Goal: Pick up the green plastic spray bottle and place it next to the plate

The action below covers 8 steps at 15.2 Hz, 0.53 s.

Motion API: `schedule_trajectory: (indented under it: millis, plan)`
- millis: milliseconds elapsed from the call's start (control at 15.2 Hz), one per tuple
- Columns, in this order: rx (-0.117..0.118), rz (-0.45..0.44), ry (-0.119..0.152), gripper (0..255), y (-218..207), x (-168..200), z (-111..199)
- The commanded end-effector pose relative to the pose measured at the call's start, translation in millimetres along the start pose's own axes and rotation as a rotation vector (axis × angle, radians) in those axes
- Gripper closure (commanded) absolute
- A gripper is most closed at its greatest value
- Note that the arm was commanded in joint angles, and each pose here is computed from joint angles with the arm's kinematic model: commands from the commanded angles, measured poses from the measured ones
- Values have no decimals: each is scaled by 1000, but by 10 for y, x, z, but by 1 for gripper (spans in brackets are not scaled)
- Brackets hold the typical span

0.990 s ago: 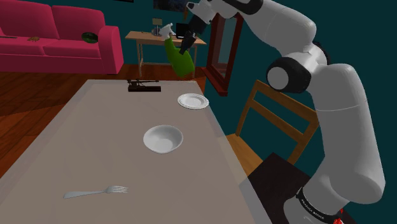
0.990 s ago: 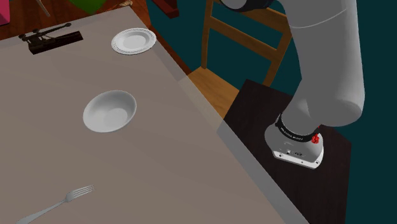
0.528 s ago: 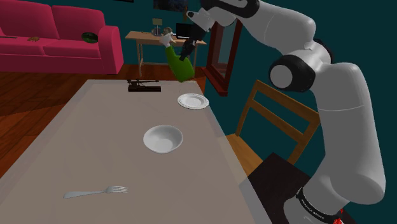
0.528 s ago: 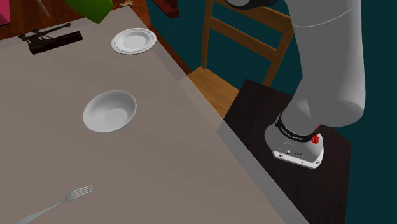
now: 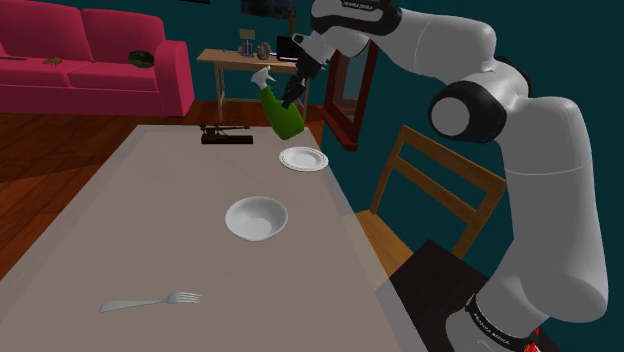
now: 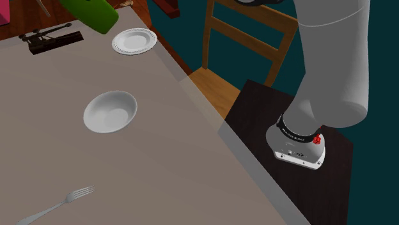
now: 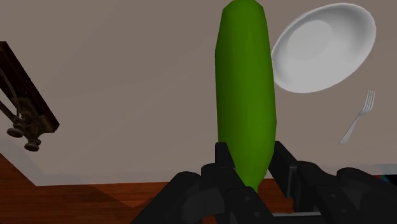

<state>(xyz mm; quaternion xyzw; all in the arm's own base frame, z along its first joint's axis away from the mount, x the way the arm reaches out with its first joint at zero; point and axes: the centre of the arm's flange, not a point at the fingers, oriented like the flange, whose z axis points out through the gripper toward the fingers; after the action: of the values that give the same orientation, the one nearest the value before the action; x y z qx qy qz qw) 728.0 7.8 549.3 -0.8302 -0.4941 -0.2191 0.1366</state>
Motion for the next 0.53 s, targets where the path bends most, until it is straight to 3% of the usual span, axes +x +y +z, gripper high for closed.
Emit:
schedule_trajectory:
  millis: [0,462]
  plan:
    - [-1,0,0,255,-3,-48,97]
    - [-1,0,0,255,1,-232,417]
